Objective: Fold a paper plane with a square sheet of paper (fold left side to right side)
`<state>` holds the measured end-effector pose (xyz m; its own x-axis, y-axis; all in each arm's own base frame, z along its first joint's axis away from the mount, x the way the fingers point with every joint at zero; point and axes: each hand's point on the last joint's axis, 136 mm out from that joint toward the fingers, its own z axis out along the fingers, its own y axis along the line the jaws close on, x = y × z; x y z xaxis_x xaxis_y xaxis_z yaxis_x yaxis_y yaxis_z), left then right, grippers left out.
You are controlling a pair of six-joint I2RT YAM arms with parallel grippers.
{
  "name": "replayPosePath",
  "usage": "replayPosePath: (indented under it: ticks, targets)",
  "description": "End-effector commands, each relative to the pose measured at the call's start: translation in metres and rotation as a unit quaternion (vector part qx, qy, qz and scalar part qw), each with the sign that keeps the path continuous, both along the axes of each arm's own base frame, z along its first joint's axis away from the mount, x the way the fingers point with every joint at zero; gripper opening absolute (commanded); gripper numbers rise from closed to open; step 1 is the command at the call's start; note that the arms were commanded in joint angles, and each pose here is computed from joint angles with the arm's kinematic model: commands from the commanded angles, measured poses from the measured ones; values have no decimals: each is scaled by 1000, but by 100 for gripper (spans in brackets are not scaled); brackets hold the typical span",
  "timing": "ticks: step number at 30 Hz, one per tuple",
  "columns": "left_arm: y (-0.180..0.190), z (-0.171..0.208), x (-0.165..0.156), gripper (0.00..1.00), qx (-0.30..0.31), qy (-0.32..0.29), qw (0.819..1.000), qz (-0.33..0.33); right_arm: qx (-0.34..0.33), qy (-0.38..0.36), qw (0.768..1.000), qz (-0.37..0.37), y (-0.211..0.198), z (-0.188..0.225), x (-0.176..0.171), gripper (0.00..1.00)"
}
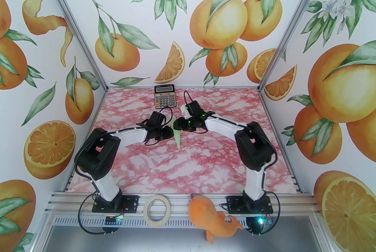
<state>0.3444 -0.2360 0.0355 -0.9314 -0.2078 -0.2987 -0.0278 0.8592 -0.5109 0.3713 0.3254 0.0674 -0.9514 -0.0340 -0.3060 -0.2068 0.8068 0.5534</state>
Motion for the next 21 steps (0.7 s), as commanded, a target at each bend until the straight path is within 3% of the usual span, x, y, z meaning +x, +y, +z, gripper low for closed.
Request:
replayPosePath:
  ticks: [1, 8, 18, 21]
  targets:
    - [-5, 16, 6, 27, -16, -18, 1000, -1, -65, 16, 997, -37, -28, -24, 6, 42]
    - [-23, 17, 7, 27, -11, -17, 1000, -24, -80, 23, 995, -54, -52, -34, 2, 23]
    - [-42, 14, 5, 28, 9, -13, 999, -50, -72, 30, 995, -55, -53, -41, -1, 22]
    - [-40, 11, 2, 44, 29, -11, 998, -55, -70, 30, 996, -55, -52, -40, -1, 22]
